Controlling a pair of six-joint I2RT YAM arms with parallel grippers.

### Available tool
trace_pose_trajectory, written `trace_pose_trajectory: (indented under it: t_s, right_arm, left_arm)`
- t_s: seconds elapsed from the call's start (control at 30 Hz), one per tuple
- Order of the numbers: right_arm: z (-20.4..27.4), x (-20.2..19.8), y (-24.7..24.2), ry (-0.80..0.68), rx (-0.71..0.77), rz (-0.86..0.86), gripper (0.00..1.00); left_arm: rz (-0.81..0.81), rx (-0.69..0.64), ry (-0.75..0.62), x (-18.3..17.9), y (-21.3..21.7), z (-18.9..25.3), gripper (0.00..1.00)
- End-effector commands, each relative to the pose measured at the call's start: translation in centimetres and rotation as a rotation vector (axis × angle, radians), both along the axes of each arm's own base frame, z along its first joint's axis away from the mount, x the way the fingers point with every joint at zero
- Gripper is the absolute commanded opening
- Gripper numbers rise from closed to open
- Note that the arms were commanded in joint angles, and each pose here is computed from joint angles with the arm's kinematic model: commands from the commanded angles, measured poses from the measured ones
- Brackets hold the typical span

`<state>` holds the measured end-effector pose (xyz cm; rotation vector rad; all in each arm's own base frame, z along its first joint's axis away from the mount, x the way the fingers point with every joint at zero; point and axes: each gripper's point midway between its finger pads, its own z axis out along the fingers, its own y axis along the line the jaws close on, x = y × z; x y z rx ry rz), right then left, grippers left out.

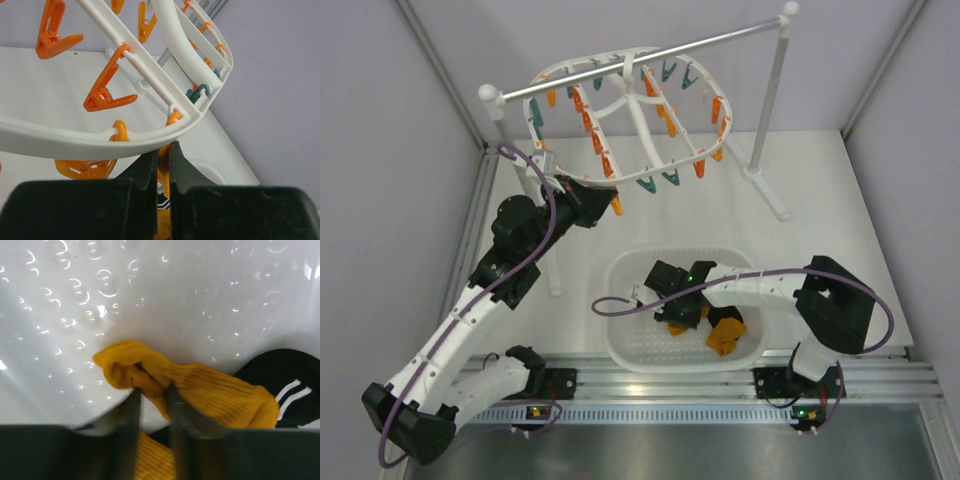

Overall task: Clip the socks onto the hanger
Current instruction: Pick up the sock from the bin, then clamp the sock onto the hanger.

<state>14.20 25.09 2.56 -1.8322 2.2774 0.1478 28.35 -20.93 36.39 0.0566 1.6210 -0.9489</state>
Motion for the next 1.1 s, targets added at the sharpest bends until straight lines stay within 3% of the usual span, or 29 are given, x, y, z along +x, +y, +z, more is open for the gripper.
trace_pose_trajectory:
  t_s: [0.0, 0.1, 0.4, 0.67, 0.83, 0.9, 1.07]
  right_arm:
    - [0.4, 1.2, 1.2, -0.056, 0.038, 0.057, 0.15]
    - [2.4, 1.8, 2.1, -0.081, 0.093, 0.040, 0.00]
    - [14.0, 6.0, 2.9, -0.215, 0.426, -0.072, 0.00]
    - [17.4, 7.4, 2.4, -0.192, 0.619, -0.130, 0.00]
    - [20.1, 8.1, 2.3, -0.276, 0.756, -0.112, 0.00]
    - [22.0, 8.8, 2.6, -0.395, 0.799, -0.076, 0.00]
    - [23.8, 10.7, 2.3, -0.667, 0.722, -0.010, 0.00]
  left_arm:
    - [-0.065, 0.053, 0.045, -1.0, -0.7, -2.2, 0.00]
    - [-0.063, 0.052, 0.044, -1.0, -0.7, -2.1, 0.00]
    - [-0.068, 0.045, 0.040, -1.1, -0.8, -1.8, 0.00]
    - [-0.074, 0.042, 0.051, -1.0, -1.0, -2.1, 0.00]
    - [-0.086, 0.043, 0.051, -1.2, -1.1, -2.0, 0.00]
    - [-0.092, 0.044, 0.052, -1.3, -1.1, -2.1, 0.00]
    - [-0.131, 0.049, 0.057, -1.7, -1.6, -2.4, 0.00]
